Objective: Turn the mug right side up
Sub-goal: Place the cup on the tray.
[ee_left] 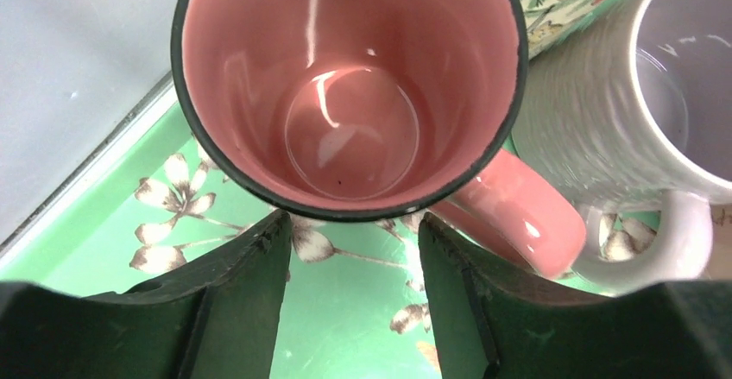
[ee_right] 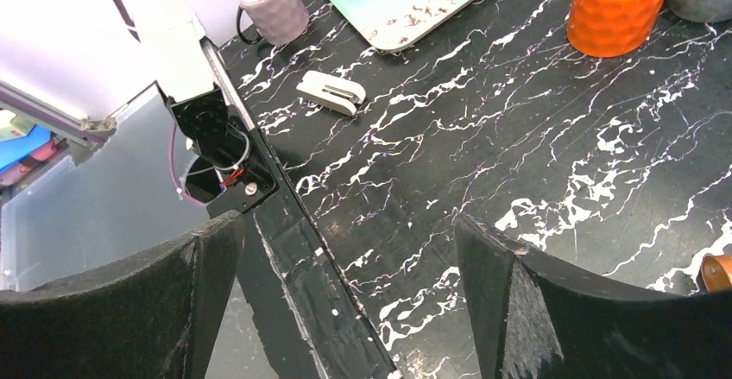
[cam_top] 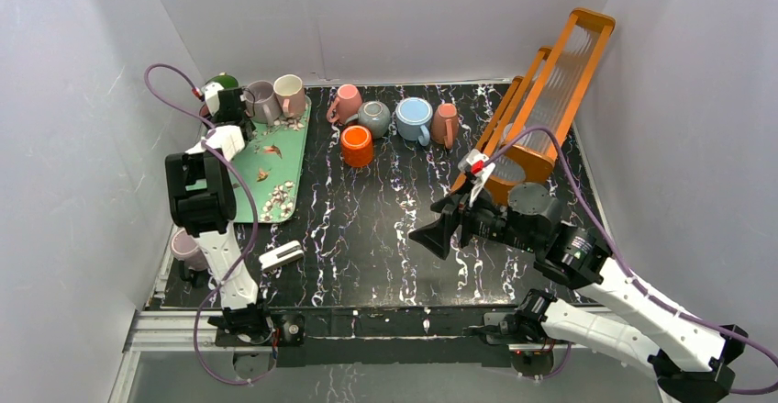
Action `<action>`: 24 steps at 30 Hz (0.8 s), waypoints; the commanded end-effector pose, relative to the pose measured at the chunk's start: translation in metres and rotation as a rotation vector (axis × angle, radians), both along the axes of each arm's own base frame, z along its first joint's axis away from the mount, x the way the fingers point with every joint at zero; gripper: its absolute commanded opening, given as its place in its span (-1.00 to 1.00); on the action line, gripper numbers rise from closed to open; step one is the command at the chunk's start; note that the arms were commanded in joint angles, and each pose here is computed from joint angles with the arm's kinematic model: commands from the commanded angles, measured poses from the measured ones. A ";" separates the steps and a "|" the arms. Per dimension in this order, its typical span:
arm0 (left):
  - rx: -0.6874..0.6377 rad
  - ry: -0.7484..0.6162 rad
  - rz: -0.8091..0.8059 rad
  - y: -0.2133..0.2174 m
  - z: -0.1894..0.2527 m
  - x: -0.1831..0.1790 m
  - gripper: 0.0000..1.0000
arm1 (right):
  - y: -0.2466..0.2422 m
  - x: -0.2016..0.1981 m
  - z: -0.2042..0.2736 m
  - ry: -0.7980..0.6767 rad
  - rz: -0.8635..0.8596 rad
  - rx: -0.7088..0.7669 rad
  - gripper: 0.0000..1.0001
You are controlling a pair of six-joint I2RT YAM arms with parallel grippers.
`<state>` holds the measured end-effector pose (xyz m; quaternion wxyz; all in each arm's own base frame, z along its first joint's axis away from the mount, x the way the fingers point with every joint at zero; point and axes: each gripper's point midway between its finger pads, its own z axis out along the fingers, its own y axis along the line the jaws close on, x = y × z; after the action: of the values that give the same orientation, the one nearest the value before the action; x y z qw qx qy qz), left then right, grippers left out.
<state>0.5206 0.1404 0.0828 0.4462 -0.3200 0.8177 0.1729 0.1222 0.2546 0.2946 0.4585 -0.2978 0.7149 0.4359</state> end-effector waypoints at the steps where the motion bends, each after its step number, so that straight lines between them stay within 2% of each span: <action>1: -0.043 -0.081 -0.002 -0.007 0.059 -0.008 0.11 | -0.001 0.006 0.023 0.016 -0.054 0.039 0.97; 6: -0.156 -0.093 -0.076 -0.035 0.082 -0.042 0.17 | 0.001 0.028 -0.003 0.119 -0.170 -0.074 0.97; 10: -0.257 -0.094 -0.226 -0.070 0.091 -0.066 0.24 | 0.006 0.044 -0.013 0.170 -0.254 -0.126 0.97; 13: -0.352 -0.085 -0.358 -0.107 0.095 -0.086 0.47 | 0.010 0.057 -0.017 0.178 -0.304 -0.154 0.97; 15: -0.385 -0.069 -0.457 -0.131 0.096 -0.102 0.94 | 0.015 0.067 -0.018 0.163 -0.324 -0.170 0.97; 22: -0.419 -0.055 -0.709 -0.187 0.117 -0.153 0.97 | 0.019 0.120 -0.033 0.027 -0.480 -0.333 0.97; 24: -0.452 -0.073 -0.831 -0.216 0.126 -0.172 0.97 | 0.022 0.137 -0.035 -0.026 -0.514 -0.376 0.97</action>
<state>0.3884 -0.0278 0.1842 0.4273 -0.1538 0.8805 -0.1358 0.2195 0.2751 0.2352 0.4277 -0.1987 0.8529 0.2240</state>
